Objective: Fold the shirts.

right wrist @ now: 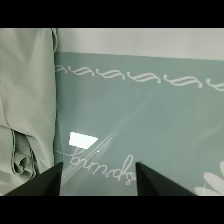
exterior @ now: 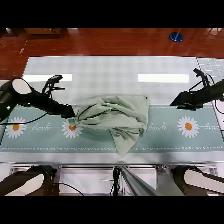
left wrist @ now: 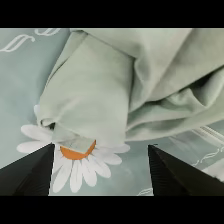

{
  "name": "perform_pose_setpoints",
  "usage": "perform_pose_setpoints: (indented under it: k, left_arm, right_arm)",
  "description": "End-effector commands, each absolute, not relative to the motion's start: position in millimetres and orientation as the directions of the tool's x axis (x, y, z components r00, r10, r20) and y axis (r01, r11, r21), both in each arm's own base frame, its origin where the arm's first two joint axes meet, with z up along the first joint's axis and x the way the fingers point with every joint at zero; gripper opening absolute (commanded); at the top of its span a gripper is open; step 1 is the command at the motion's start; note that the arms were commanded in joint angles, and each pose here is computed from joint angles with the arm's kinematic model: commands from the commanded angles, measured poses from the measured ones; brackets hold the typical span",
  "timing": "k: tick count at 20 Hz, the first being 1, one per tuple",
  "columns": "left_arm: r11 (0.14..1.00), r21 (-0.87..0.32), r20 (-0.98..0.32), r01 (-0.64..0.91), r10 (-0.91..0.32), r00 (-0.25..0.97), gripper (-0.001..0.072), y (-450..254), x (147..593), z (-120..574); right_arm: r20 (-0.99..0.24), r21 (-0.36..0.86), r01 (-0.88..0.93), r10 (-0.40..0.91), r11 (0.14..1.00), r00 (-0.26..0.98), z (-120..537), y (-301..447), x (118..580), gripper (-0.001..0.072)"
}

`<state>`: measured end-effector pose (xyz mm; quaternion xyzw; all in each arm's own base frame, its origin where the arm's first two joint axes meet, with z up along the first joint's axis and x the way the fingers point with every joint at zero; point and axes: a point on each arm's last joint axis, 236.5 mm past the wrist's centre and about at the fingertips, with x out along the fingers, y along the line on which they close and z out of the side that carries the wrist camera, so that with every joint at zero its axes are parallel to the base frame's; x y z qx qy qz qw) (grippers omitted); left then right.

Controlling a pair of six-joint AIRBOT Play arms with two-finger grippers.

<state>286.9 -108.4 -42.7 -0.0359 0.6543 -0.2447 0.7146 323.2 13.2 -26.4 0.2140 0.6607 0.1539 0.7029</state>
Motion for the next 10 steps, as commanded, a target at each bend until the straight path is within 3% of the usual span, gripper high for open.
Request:
perform_pose_setpoints:
  k: [1,2,3,4,5,10]
  left_arm:
    - [0.876,-0.401,-0.913,0.268,-0.406,-0.038,0.072,-111,285,-75]
    - [0.875,-0.413,-0.909,0.252,-0.413,-0.058,0.0719,-113,284,-83]
    - [0.876,-0.425,-0.904,0.229,-0.421,-0.066,0.0595,-115,286,-88]
    - [0.874,-0.437,-0.899,0.212,-0.432,-0.074,0.024,-117,285,-91]
    - [0.873,-0.441,-0.897,0.21,-0.435,-0.076,0.0043,-118,285,-91]
    - [0.863,-0.442,-0.894,0.244,-0.444,-0.05,0.0022,-121,295,-69]
  right_arm:
    - [-0.85,0.524,0.057,0.517,0.85,0.097,-38,25,324,0.0538]
    - [-0.847,0.529,0.049,0.523,0.847,0.092,-40,31,324,0.0538]
    - [-0.846,0.531,0.035,0.527,0.847,0.085,-40,37,323,0.0538]
    - [-0.846,0.53,0.017,0.528,0.848,0.079,-40,44,324,0.0539]
    - [-0.847,0.528,0.0,0.527,0.849,0.076,-41,50,325,0.0539]
    - [-0.842,0.524,-0.059,0.527,0.85,0.115,-47,84,342,0.0602]
